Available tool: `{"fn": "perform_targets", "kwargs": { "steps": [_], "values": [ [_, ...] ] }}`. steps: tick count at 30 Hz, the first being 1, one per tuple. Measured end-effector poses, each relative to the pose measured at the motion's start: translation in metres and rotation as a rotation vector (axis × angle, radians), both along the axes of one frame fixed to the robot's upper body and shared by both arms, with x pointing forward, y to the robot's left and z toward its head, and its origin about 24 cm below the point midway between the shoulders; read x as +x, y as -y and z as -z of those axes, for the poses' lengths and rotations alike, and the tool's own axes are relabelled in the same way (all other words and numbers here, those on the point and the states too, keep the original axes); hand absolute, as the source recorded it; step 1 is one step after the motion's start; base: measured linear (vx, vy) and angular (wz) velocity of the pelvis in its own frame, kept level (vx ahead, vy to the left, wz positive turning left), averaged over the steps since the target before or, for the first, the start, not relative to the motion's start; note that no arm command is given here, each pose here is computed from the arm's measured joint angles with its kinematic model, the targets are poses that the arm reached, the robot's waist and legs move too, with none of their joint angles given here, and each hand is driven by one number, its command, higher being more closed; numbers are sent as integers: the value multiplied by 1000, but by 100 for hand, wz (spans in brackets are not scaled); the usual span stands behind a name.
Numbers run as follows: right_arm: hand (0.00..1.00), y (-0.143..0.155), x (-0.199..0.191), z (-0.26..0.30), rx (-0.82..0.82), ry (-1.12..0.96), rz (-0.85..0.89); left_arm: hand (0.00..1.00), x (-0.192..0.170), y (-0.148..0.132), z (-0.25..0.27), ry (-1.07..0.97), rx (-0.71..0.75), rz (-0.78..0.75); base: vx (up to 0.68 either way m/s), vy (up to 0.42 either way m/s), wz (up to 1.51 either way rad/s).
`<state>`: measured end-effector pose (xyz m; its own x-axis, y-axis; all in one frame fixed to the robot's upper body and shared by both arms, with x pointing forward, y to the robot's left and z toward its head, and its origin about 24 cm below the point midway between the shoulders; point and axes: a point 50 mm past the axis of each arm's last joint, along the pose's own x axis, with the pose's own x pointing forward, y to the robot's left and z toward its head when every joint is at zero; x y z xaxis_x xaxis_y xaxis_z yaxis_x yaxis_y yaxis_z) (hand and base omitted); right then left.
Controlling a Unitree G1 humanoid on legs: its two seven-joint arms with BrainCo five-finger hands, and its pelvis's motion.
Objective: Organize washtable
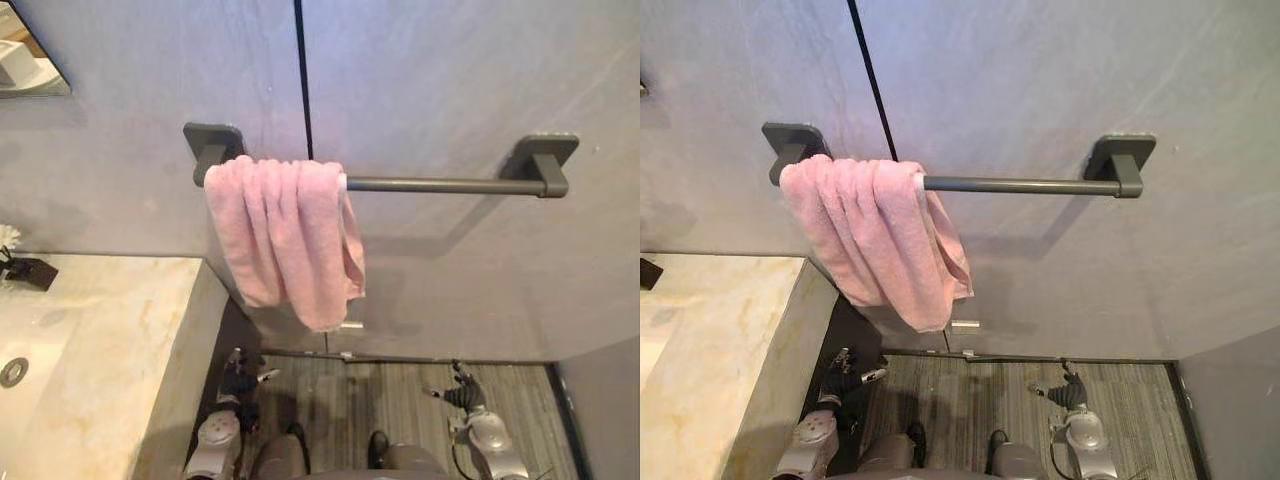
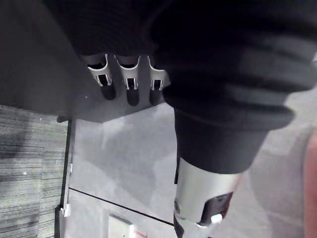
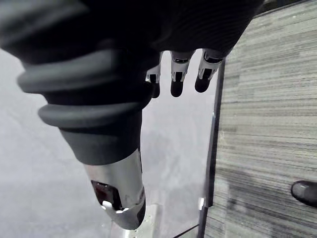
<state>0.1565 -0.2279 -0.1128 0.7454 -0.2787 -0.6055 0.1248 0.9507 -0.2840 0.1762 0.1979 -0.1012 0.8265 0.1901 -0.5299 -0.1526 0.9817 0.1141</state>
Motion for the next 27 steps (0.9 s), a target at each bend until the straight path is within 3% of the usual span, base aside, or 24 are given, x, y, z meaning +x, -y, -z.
{"fn": "perform_targets", "kwargs": {
  "steps": [5,13,27],
  "values": [
    [0,0,-7,3,3,-19,7,0,0,-1,-3,18,-5,-3,47,21,4],
    [0,-1,-14,6,10,-33,11,0,8,0,-60,309,-45,11,-28,-14,11],
    [0,-3,-20,8,24,-52,-14,0,29,10,-105,523,56,120,-33,-16,0]
  ]
}}
